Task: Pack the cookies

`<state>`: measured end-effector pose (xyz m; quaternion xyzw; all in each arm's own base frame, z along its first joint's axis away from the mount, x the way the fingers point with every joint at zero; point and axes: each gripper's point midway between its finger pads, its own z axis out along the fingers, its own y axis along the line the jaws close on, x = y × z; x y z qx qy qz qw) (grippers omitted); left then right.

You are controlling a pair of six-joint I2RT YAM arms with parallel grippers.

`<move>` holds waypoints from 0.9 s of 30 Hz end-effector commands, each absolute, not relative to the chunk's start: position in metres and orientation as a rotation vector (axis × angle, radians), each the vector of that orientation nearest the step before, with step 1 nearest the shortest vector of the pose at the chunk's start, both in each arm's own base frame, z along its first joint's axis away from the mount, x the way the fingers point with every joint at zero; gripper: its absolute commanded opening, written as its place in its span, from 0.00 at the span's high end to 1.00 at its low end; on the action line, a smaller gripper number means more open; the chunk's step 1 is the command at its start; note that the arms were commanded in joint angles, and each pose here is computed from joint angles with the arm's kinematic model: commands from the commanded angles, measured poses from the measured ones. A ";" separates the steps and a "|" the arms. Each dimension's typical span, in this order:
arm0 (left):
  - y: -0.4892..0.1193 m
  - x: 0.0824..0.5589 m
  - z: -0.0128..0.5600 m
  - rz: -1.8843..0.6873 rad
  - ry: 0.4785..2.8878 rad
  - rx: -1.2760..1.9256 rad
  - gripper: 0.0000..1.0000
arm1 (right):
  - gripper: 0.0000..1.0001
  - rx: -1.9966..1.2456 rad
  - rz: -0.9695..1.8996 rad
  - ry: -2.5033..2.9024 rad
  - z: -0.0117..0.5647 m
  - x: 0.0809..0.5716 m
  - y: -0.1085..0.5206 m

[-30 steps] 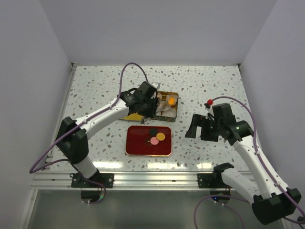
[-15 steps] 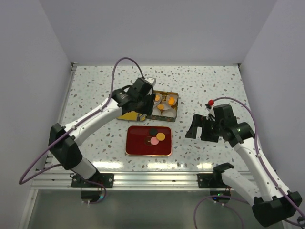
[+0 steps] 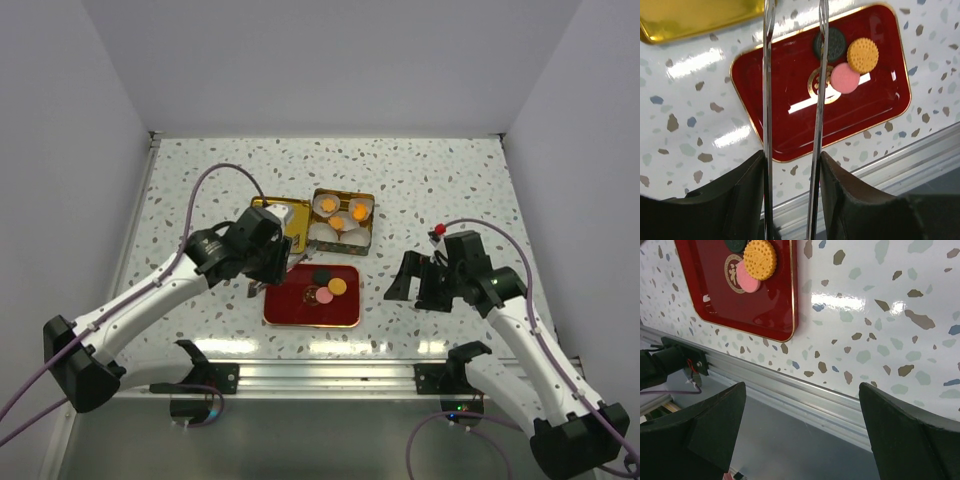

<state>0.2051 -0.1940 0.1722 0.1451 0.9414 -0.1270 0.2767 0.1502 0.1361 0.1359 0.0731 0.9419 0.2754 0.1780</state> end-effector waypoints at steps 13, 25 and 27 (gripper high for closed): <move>-0.206 0.150 0.127 -0.375 2.649 0.520 0.50 | 0.01 0.235 0.822 2.628 0.137 0.144 0.138; -0.218 0.157 0.115 -0.313 2.657 0.582 0.49 | 0.01 0.252 0.783 2.626 0.138 0.140 0.132; -0.219 0.160 0.115 -0.297 2.656 0.579 0.49 | 0.01 0.257 0.782 2.623 0.138 0.141 0.132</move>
